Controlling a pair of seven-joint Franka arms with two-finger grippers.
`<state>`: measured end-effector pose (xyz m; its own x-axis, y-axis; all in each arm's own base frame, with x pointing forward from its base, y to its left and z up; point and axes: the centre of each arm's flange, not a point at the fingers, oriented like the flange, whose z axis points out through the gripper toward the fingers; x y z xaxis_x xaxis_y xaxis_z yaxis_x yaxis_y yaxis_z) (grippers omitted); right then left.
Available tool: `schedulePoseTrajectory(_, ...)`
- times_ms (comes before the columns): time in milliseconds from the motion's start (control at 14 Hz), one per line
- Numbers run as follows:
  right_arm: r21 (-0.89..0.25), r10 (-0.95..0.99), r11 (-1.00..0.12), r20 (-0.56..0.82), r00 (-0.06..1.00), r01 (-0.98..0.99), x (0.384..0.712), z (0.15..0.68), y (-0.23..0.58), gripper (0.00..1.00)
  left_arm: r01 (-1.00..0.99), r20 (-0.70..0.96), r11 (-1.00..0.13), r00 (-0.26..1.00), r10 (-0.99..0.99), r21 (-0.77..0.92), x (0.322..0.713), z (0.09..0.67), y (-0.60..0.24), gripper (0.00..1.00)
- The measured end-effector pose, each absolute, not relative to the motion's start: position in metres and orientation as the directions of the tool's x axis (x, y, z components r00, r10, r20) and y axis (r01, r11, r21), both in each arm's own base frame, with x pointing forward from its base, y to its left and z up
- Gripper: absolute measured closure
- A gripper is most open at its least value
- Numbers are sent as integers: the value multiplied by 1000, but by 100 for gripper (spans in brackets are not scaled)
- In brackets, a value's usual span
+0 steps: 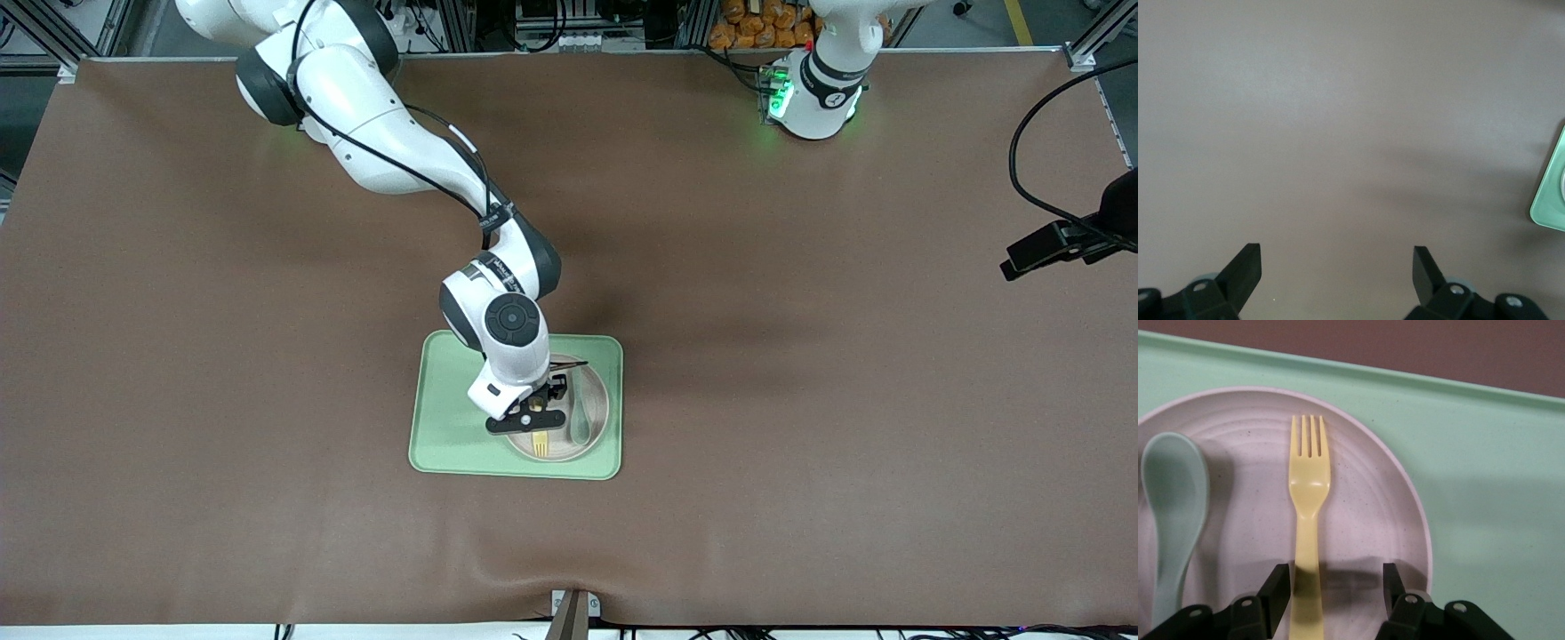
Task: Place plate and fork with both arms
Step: 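Lift the yellow fork with the right gripper and set it beside the plate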
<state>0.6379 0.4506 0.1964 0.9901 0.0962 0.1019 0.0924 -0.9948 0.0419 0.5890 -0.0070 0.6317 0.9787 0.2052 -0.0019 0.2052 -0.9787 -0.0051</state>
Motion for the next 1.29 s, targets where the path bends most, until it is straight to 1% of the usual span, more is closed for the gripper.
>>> schedulePoseTrajectory(143, 38, 97, -995, 101, 990, 93, 636, 194, 454, 40, 205, -4, -979, 979, 205, -6, 589, 631, -7, 0)
schedulePoseTrajectory(214, 39, 97, -995, 100, 990, 94, 635, 193, 455, 48, 205, -4, -979, 979, 205, -6, 589, 631, -7, 0)
schedulePoseTrajectory(357, 36, 98, -995, 101, 990, 95, 634, 193, 457, 75, 205, -4, -979, 979, 205, -6, 589, 631, -7, 0)
schedulePoseTrajectory(429, 36, 98, -995, 101, 990, 95, 634, 193, 457, 81, 205, -4, -979, 979, 205, -6, 589, 631, -7, 0)
schedulePoseTrajectory(714, 36, 91, -995, 81, 993, 88, 632, 196, 459, 81, 205, -6, -979, 979, 205, -6, 589, 630, -7, 0)
schedulePoseTrajectory(857, 7, 60, -998, 64, 996, 60, 637, 211, 459, 81, 205, -6, -979, 979, 205, -6, 589, 630, -7, 0)
schedulePoseTrajectory(1071, -53, 6, -999, 85, 996, 10, 659, 256, 446, 81, 205, -6, -979, 979, 205, -6, 589, 630, -7, 0)
schedulePoseTrajectory(1214, -66, -36, -997, 101, 994, -29, 677, 284, 419, 81, 205, -6, -979, 979, 205, -6, 589, 629, -7, 0)
schedulePoseTrajectory(1286, -65, -50, -997, 97, 994, -44, 685, 289, 404, 81, 205, -7, -979, 979, 205, -6, 589, 629, -7, 0)
